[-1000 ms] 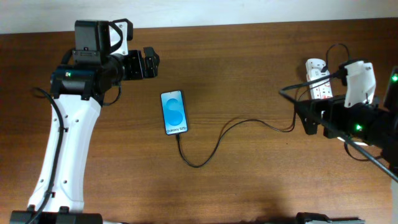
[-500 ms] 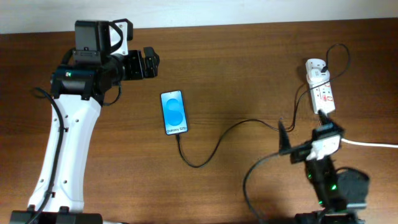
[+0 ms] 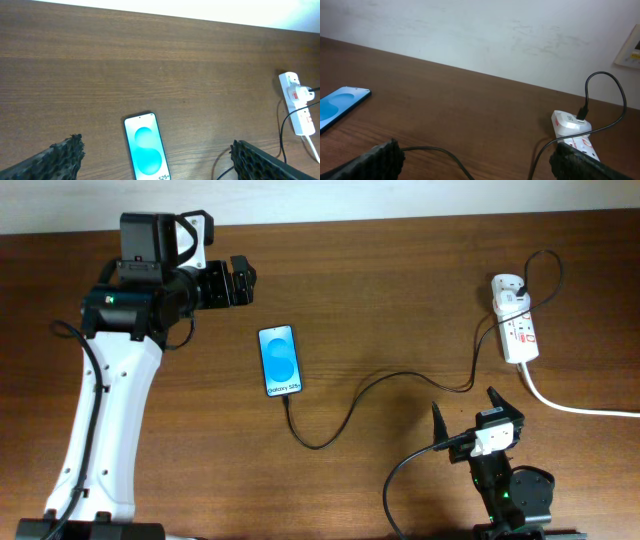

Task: Plug charger to phone and switch on socket

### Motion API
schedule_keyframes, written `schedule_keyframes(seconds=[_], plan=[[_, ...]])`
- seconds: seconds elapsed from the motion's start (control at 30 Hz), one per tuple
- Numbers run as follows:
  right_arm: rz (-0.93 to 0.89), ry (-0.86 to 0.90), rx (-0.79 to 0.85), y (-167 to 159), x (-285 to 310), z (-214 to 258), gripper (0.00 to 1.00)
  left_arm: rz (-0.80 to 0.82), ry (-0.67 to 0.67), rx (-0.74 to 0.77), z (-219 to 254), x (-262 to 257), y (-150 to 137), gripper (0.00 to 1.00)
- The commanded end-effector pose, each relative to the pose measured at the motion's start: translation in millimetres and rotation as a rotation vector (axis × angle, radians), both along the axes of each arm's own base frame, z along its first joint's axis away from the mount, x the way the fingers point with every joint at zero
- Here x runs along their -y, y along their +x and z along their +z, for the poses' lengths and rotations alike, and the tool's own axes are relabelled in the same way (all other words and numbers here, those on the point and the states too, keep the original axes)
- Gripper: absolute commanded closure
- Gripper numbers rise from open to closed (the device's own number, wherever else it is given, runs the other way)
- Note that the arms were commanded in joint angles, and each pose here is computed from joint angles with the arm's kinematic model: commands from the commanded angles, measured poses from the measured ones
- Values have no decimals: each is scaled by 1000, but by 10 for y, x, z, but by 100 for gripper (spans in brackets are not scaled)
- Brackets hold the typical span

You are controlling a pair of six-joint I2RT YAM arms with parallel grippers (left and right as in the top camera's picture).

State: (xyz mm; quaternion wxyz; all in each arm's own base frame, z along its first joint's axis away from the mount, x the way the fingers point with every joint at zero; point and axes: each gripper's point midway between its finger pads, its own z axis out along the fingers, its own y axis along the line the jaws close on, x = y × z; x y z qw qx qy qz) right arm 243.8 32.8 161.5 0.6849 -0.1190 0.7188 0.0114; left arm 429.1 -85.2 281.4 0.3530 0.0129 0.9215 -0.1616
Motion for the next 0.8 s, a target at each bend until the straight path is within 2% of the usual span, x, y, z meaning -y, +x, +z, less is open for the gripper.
schedule_keyframes(seconds=[0.0,0.23,0.43,0.6,0.77], plan=[[2,4,-5,-2,-9,-28,2,2,7,24,81,-34,-13,1],[2,4,-5,-2,-9,-28,1,3,8,20,74,-36,-19,1],[2,4,-5,-2,-10,-28,2,24,34,-5,97,-105,-173,1],[2,4,-5,-2,-10,-28,2,131,122,106,311,-392,-584,1],[2,4,-5,-2,-9,-28,2,150,134,320,163,-484,-962,0]])
